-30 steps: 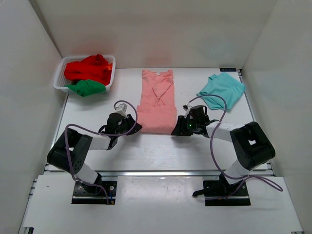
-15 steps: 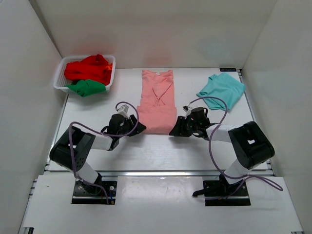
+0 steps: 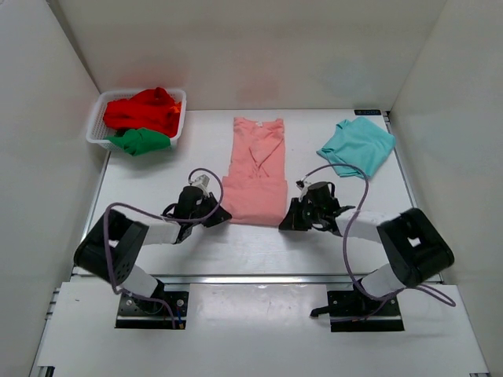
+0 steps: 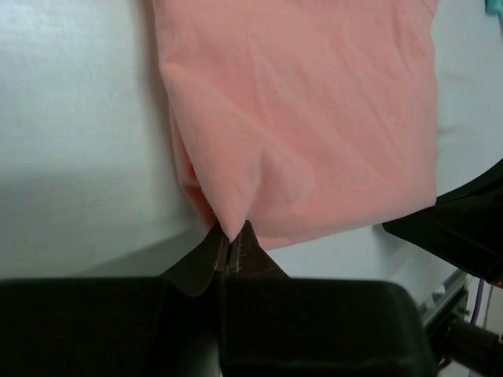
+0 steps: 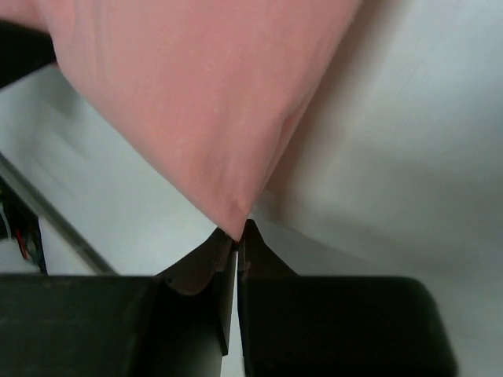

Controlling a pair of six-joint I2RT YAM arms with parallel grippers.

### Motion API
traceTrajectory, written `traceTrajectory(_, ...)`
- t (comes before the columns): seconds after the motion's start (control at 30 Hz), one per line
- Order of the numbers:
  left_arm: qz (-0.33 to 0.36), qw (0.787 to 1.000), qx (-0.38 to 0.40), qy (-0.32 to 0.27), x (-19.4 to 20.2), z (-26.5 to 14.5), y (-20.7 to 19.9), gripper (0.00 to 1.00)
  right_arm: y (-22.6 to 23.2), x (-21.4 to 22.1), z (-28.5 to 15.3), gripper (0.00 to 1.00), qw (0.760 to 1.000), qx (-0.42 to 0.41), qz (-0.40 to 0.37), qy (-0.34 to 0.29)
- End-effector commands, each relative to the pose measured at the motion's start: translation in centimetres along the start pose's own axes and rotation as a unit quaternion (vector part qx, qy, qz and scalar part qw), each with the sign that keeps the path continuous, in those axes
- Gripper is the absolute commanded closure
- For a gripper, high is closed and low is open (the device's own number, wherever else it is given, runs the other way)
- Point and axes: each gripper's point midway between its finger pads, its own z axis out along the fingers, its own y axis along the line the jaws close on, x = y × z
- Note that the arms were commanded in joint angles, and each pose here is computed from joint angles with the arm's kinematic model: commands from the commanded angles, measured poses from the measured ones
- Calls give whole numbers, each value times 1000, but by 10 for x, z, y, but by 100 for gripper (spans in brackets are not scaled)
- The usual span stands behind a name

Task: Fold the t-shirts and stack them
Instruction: Grab one side of the 2/3 rectangular tshirt with both arms, then fold the long partially folded tshirt into a neat square

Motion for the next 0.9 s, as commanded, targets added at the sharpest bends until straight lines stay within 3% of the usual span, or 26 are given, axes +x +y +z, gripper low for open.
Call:
traceTrajectory(0.0, 21, 998, -27, 57, 35, -32, 7, 100, 9, 41, -21, 100, 999, 22, -14, 40)
traceTrajectory(0.17, 22, 996, -55, 64, 72, -76, 17, 100, 26, 102, -50, 100, 997, 7, -9, 70)
traceTrajectory(0.23, -13, 998, -32, 49, 77, -92, 11, 100, 25, 129, -59, 99, 997, 0, 11, 82)
traceTrajectory(0.4, -28, 998, 31, 47, 93, -114, -6, 100, 29, 138, -79, 100, 997, -36, 30, 64)
traceTrajectory(0.63, -13, 996, 89, 23, 51, -132, -58, 100, 58, 90, -108, 100, 996, -87, 12, 31)
traceTrajectory(0.8, 9, 993, 110, -34, -24, -130, -99, 100, 83, 23, -119, 100, 995, -104, -9, -9)
traceTrajectory(0.87, 7, 995, 93, -35, -49, -113, -97, 100, 80, -5, -120, 100, 995, -94, -19, -25)
